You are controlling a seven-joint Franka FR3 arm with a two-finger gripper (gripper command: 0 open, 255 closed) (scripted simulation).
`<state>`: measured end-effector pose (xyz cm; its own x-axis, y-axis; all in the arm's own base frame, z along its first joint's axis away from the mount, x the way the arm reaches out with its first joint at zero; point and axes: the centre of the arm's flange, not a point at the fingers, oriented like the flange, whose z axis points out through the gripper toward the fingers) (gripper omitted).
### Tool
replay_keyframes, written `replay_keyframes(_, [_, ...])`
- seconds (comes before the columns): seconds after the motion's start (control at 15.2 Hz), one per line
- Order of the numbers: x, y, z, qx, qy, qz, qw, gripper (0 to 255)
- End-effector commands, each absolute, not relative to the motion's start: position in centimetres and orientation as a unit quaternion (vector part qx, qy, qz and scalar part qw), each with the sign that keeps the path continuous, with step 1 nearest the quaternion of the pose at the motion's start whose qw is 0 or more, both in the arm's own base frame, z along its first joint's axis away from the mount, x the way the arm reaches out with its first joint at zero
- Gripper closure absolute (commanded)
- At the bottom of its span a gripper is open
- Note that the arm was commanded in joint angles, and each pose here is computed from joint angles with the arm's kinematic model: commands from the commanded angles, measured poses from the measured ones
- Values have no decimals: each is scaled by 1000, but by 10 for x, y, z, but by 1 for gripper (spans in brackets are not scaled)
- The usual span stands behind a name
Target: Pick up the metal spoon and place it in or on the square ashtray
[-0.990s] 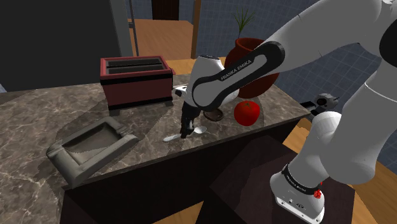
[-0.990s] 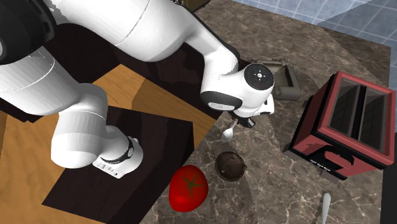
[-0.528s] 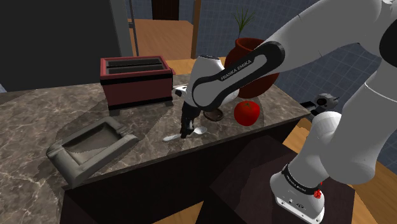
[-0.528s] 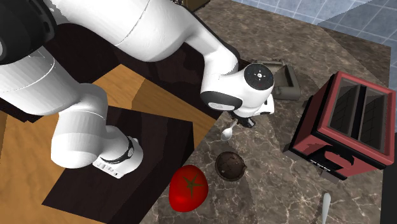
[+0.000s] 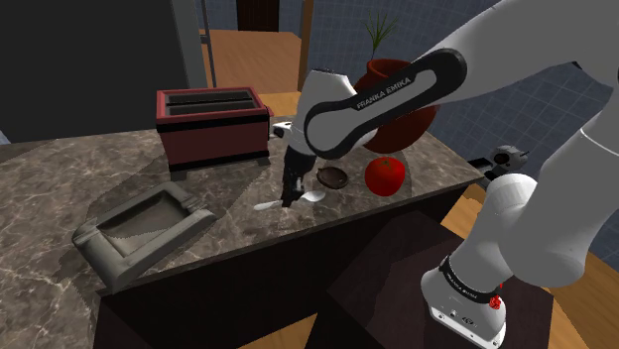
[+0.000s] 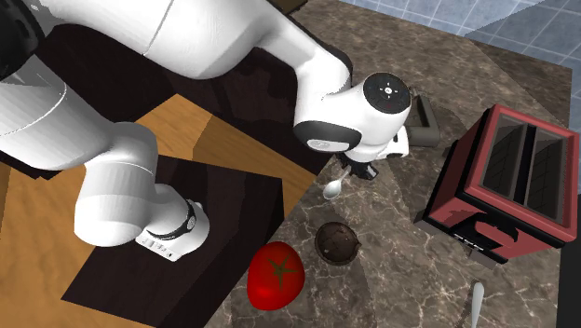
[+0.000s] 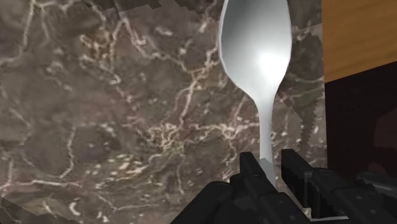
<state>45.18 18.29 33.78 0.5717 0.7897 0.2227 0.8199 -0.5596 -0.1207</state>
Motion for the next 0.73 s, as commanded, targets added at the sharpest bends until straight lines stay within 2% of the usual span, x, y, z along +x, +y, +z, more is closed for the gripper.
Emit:
replay_keyframes(0.0, [452,182,349,-880,-457,-71,106,255])
replay_keyframes(0.66, [452,182,402,-880,-457,-71,106,255])
